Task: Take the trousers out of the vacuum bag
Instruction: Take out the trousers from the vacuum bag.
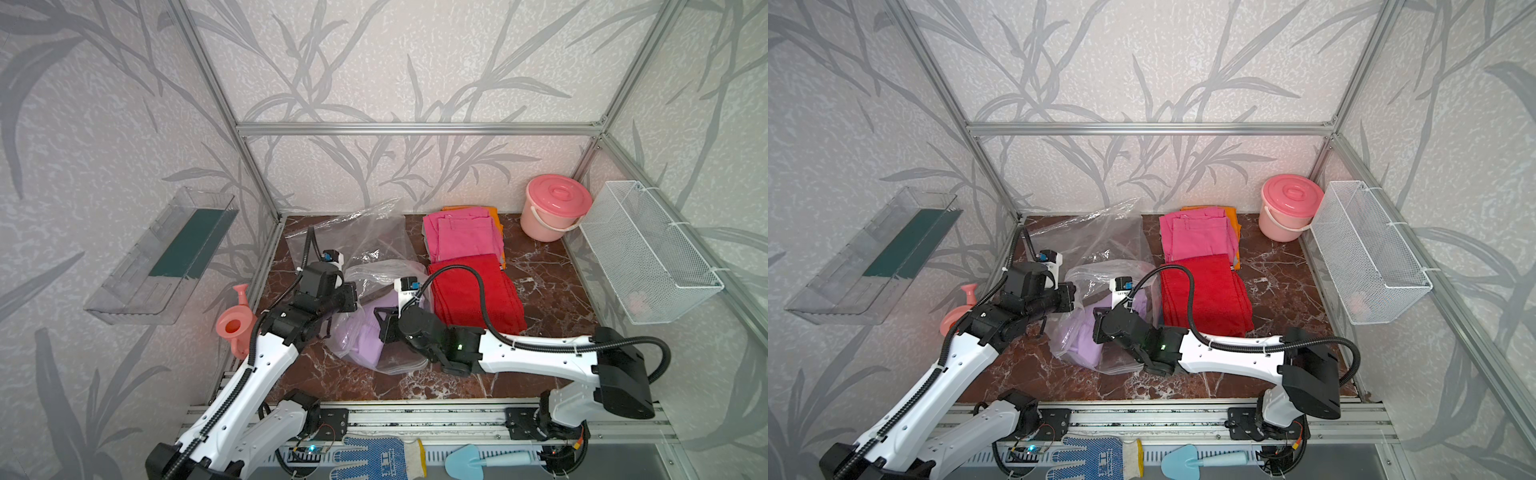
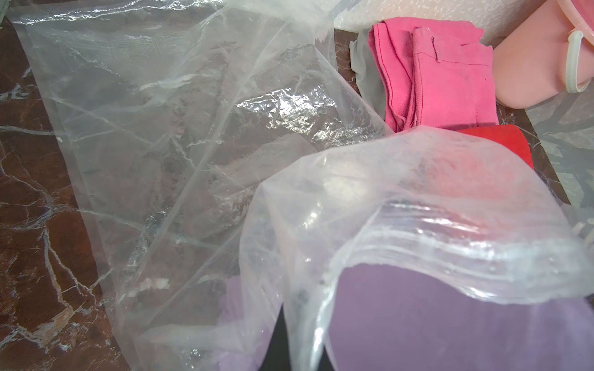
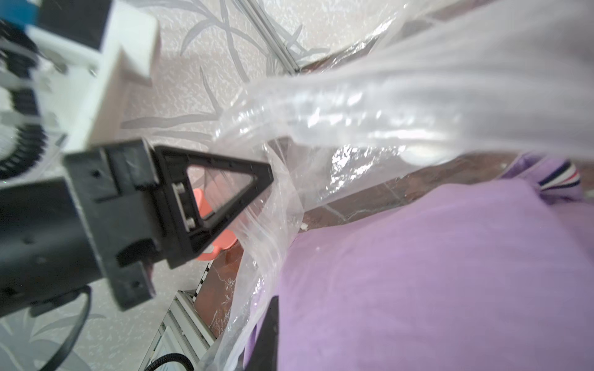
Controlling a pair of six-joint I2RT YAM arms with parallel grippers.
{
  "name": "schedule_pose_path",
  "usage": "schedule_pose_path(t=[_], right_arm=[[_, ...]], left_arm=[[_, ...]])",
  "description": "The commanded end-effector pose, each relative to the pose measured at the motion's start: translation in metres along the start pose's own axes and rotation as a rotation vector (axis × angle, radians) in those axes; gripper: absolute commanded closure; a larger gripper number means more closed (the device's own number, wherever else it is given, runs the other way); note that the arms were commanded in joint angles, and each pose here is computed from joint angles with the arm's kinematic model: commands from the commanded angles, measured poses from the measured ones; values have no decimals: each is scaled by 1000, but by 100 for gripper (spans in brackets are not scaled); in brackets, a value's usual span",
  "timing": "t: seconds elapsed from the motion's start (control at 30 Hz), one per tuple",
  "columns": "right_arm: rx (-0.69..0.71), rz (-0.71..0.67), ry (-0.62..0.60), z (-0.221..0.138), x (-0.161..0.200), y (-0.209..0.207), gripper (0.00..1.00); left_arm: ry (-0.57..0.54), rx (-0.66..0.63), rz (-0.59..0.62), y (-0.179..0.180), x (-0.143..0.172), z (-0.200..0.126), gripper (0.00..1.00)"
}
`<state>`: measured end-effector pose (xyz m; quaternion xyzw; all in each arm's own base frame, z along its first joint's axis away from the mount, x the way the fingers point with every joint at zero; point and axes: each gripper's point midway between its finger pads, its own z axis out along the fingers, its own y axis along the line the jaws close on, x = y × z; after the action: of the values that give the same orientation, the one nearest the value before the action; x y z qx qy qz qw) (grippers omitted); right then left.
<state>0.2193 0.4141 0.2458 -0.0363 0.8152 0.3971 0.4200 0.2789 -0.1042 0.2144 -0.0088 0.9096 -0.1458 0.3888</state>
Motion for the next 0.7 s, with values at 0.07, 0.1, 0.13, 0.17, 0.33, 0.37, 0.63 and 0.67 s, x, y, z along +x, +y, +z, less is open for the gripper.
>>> schedule_pose_path(t=[0.07, 0.1, 0.13, 0.17, 0.33, 0.37, 0.63, 0.67], right_arm=[[-89, 19, -146, -36, -67, 25, 99], [-90, 23, -135, -37, -64, 24, 98], [-91, 24, -120, -37, -60, 24, 98], [-90, 23, -112, -38, -56, 25, 99], [-112, 28, -74, -42, -37, 36, 98], [-120, 27, -65, -42, -34, 39, 99], [-144, 16, -48, -48, -32, 54, 99], [-140, 11, -64, -51, -39, 52, 99]], left_arm=[[8, 1, -4, 0, -1, 0, 100], [11, 1, -3, 0, -1, 1, 100], [11, 2, -5, -1, -1, 2, 100], [12, 3, -5, -1, -1, 2, 100], [20, -1, -5, 0, 0, 4, 100], [20, 0, -4, 0, 0, 4, 100], [19, -5, -5, 1, -1, 3, 100], [22, -6, -5, 1, 0, 4, 100]])
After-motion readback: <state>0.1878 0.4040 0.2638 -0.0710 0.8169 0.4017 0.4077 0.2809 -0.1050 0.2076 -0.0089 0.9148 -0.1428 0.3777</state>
